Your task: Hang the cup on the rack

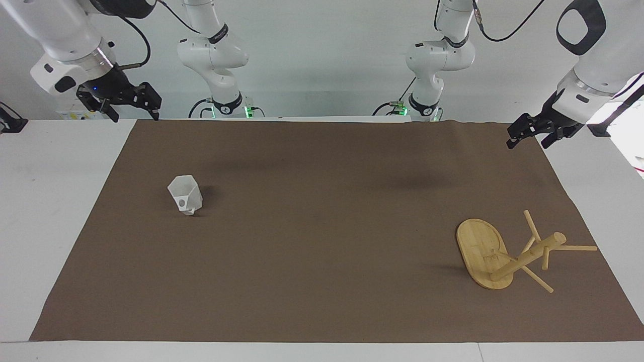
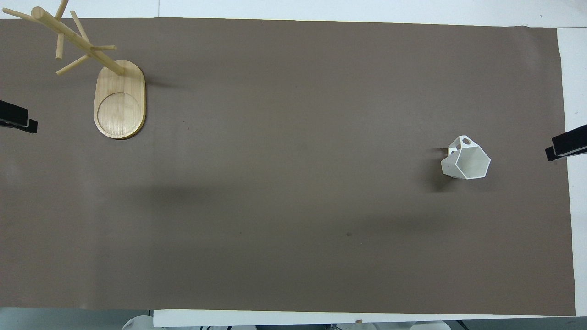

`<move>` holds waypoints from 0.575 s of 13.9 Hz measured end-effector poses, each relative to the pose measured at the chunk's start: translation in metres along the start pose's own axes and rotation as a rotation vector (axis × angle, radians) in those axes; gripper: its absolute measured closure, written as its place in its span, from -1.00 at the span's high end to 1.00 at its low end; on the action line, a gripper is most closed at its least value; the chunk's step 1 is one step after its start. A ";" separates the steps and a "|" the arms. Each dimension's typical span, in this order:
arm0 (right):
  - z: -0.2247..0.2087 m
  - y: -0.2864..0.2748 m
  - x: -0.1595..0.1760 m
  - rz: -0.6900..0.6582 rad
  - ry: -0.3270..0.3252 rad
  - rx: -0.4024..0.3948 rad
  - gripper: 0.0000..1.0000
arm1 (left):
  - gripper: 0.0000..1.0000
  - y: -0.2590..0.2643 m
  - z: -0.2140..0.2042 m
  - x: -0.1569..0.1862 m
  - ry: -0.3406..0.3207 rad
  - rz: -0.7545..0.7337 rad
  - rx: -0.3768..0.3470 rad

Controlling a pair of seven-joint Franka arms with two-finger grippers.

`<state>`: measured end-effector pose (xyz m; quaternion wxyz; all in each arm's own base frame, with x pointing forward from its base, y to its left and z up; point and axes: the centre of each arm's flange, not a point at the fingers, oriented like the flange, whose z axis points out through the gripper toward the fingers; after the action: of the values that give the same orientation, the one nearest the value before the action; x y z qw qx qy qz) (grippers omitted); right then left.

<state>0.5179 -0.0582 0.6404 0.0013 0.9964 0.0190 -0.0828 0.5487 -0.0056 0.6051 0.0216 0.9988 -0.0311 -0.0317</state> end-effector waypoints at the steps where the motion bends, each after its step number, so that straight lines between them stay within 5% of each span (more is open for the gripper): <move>1: 0.000 0.000 0.000 0.000 0.000 0.000 1.00 | 1.00 0.000 0.000 0.000 0.000 0.000 0.000; 8: 0.004 0.000 0.000 0.000 -0.010 0.002 1.00 | 1.00 0.000 0.000 0.000 -0.001 0.000 0.000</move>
<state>0.5176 -0.0584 0.6361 0.0006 0.9960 0.0188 -0.0879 0.5486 -0.0056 0.6050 0.0216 0.9988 -0.0311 -0.0320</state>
